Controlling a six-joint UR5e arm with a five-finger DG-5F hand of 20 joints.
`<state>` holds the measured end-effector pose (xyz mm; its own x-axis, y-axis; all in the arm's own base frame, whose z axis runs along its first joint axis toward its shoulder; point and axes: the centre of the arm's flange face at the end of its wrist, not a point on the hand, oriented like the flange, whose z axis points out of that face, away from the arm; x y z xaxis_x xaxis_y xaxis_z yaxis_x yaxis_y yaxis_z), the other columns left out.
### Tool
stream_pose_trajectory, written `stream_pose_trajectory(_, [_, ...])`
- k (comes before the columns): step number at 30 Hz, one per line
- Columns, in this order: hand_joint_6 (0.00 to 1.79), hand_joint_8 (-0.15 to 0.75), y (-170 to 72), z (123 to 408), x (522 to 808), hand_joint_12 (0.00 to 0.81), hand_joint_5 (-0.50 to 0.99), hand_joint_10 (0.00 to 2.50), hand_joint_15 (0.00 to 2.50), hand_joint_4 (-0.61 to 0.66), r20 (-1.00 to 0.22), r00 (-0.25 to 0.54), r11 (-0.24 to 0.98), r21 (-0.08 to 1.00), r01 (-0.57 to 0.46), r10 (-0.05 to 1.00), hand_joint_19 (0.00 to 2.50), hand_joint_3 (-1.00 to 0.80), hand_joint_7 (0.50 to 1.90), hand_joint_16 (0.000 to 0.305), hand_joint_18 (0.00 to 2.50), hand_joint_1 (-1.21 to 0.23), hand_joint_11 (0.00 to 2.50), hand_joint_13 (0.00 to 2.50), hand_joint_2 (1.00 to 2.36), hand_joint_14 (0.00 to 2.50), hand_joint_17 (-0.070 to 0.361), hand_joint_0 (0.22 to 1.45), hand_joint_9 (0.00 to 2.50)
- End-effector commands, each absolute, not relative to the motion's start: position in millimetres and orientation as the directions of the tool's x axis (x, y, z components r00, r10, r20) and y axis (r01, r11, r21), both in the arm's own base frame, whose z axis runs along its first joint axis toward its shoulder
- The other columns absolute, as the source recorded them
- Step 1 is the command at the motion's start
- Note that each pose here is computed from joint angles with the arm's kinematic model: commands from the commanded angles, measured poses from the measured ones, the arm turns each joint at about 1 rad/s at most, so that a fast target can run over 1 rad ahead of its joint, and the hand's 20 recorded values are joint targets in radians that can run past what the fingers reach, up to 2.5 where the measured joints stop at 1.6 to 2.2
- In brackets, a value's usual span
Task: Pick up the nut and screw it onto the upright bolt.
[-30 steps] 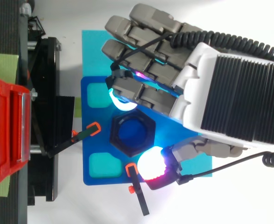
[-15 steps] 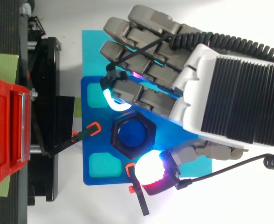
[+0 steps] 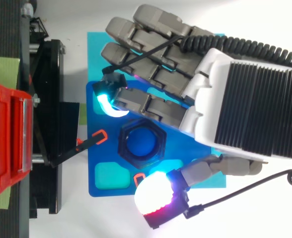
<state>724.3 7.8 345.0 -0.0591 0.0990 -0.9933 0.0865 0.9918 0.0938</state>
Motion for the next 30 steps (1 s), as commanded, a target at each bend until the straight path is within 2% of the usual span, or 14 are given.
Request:
stream_pose_trajectory(1, [0.50, 0.309, 9.2, 348.2, 725.7, 0.474, -0.25, 0.00, 0.00, 0.21, -0.994, -0.051, 0.993, 0.091, 0.079, 0.095, 0.00, -0.50, 0.64, 0.069, 0.00, -0.10, 0.00, 0.00, 1.00, 0.00, 0.156, 0.39, 0.16])
stream_pose_trajectory(7, [0.50, 0.288, 17.3, 349.7, 727.2, 0.454, -0.23, 0.00, 0.00, 0.18, -0.995, -0.036, 0.993, 0.095, 0.068, 0.097, 0.00, -0.50, 0.65, 0.066, 0.00, -0.03, 0.00, 0.00, 1.00, 0.00, 0.148, 0.42, 0.14])
stream_pose_trajectory(11, [0.50, 0.284, 20.4, 348.7, 727.6, 0.440, -0.21, 0.00, 0.00, 0.17, -0.994, -0.037, 0.994, 0.097, 0.058, 0.099, 0.00, -0.50, 0.72, 0.064, 0.00, -0.02, 0.00, 0.00, 1.00, 0.00, 0.143, 0.44, 0.17])
stream_pose_trajectory(25, [0.50, 0.299, 28.0, 349.8, 727.2, 0.417, -0.15, 0.00, 0.00, 0.26, -0.994, -0.037, 0.994, 0.101, 0.039, 0.102, 0.00, -0.50, 0.93, 0.058, 0.00, -0.11, 0.00, 0.09, 1.00, 0.00, 0.131, 0.48, 0.32])
stream_pose_trajectory(30, [0.50, 0.308, 28.2, 348.3, 727.0, 0.415, -0.13, 0.00, 0.00, 0.30, -0.994, -0.043, 0.994, 0.100, 0.037, 0.102, 0.00, -0.50, 1.04, 0.057, 0.00, -0.15, 0.00, 0.12, 1.00, 0.00, 0.127, 0.48, 0.37])
